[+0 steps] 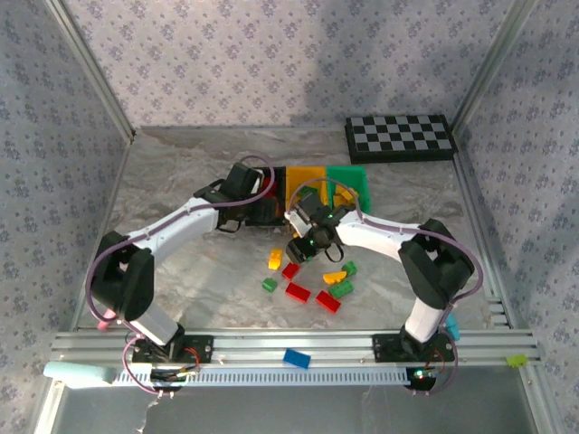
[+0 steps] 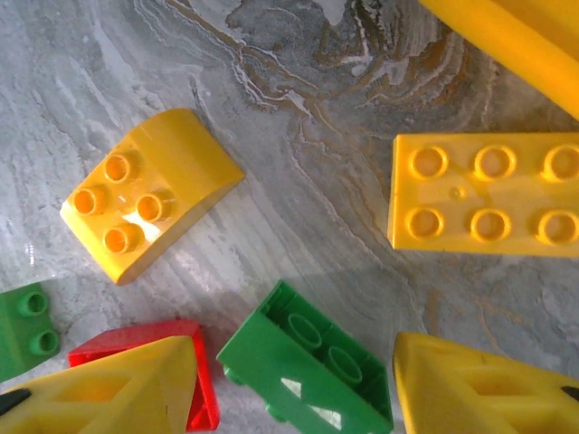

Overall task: Sort the legos into containers by color
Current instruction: Pick up the lego from the center of the table.

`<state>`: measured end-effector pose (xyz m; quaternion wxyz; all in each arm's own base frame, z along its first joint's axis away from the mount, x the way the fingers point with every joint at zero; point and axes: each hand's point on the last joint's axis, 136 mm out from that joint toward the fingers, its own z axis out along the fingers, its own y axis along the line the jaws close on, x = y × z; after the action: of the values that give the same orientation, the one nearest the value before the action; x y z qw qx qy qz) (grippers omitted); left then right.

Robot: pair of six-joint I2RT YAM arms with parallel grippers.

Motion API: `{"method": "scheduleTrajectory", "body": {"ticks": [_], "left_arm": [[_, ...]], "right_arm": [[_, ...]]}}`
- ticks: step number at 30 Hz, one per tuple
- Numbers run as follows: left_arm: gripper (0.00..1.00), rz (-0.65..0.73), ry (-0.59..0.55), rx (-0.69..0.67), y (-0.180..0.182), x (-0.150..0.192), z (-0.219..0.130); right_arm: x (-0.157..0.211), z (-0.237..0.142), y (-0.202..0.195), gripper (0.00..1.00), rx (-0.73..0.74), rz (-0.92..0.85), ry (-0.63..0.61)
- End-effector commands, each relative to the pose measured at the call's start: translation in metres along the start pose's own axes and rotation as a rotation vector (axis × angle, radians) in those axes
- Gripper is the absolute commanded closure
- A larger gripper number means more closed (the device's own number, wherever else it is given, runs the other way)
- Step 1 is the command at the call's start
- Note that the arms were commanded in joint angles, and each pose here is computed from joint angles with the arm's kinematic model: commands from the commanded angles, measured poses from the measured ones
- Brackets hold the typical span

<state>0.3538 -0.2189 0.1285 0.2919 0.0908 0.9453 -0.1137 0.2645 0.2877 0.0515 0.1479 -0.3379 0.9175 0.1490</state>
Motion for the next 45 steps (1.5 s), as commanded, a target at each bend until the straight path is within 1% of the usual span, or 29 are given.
{"method": "scheduleTrajectory", "body": {"ticks": [1,8,14,19,21,25,27,28,32,33,37,42,45], "left_arm": [[0.2,-0.024,-0.033,-0.003,0.003,-0.006,-0.007],[0.2,-0.029,-0.041,-0.003,0.004,-0.006,-0.008],[0.2,-0.031,-0.036,0.008,0.002,-0.006,-0.006],[0.2,-0.035,-0.04,0.008,0.002,-0.007,-0.007],[0.2,-0.037,-0.038,0.008,0.003,-0.005,-0.007],[0.2,-0.043,-0.033,0.009,0.003,-0.003,-0.006],[0.2,-0.043,-0.036,0.008,0.004,-0.002,-0.006],[0.2,-0.044,-0.038,0.005,0.004,-0.003,-0.006],[0.2,-0.048,-0.035,0.011,0.003,-0.002,-0.006],[0.2,-0.047,-0.035,0.01,0.004,-0.002,-0.006],[0.2,-0.047,-0.033,0.006,0.005,-0.001,-0.009],[0.2,-0.057,-0.032,0.011,0.006,0.005,-0.012],[0.2,-0.071,-0.019,0.023,0.006,0.014,-0.012]], "right_arm": [[0.005,0.003,0.002,0.39,0.01,-0.05,0.044],[0.024,0.012,-0.002,0.43,0.03,-0.044,0.095],[0.026,0.013,-0.003,0.54,0.029,-0.029,0.099],[0.028,0.015,-0.008,0.59,0.046,-0.014,0.111],[0.029,0.013,-0.008,0.59,0.043,-0.012,0.109],[0.031,0.009,-0.006,0.51,0.036,-0.005,0.114],[0.033,0.007,-0.006,0.5,0.043,-0.007,0.115],[0.034,0.007,-0.007,0.51,0.047,-0.004,0.114],[0.04,0.011,-0.011,0.65,0.061,0.002,0.132],[0.039,0.01,-0.012,0.68,0.062,0.004,0.128],[0.029,0.002,-0.009,0.75,0.057,0.01,0.085],[0.001,-0.023,-0.009,0.76,0.039,0.029,-0.022],[-0.022,-0.04,-0.023,0.76,0.047,0.079,-0.111]]}}
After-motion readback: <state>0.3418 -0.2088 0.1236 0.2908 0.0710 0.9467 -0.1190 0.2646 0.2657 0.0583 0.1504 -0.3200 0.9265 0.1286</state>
